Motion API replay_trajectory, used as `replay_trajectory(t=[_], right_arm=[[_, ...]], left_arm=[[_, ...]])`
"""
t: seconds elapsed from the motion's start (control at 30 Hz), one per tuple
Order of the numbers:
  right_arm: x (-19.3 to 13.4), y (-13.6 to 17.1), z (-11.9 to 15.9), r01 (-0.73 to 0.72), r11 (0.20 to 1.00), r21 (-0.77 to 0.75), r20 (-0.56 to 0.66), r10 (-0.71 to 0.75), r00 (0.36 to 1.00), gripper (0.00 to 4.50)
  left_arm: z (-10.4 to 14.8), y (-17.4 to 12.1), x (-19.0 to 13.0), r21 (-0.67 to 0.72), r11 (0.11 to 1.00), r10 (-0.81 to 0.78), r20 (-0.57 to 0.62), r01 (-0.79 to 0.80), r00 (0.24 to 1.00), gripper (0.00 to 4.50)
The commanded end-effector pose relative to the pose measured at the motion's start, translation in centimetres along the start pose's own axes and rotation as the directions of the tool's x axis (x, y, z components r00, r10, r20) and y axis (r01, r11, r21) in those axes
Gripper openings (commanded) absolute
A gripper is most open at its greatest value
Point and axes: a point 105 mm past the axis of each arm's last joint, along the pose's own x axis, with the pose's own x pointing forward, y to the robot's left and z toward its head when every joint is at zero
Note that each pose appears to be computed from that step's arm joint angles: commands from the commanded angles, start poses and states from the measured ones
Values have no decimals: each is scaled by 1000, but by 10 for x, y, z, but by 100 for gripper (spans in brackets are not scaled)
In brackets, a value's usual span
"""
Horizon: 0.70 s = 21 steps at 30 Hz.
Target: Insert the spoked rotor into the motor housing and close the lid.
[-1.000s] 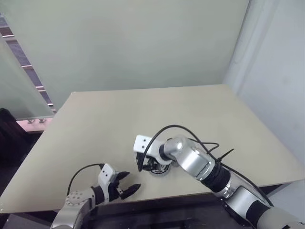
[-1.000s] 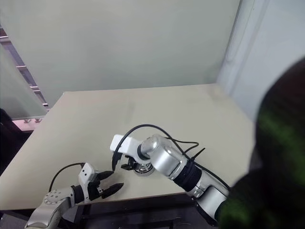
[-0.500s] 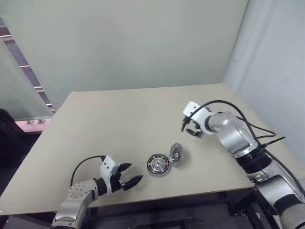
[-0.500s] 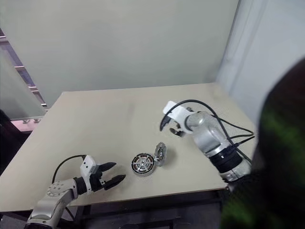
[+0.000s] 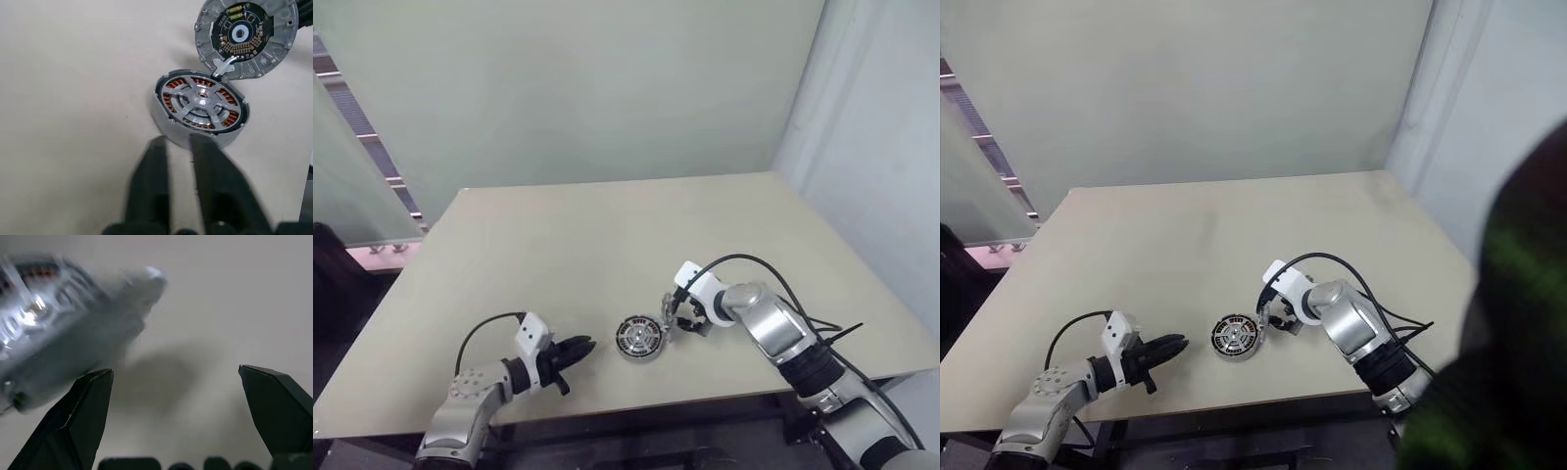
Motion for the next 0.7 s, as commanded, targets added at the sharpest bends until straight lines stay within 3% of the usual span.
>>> replay_trajectory(t=[0.03, 0.47, 0.7], right_arm=[[-5, 7, 29, -19, 999, 47, 141, 12, 990, 450], [22, 45, 24, -123, 991, 50, 144, 115, 983, 450], [27, 44, 25, -165, 984, 70, 212, 147, 966, 450]], left_arm=[[13, 4, -4, 36, 999, 9, 32, -10, 999, 2], [15, 5, -7, 45, 999, 23, 33, -25, 999, 2], [16, 3, -8, 46, 999, 26, 39, -28, 999, 2]])
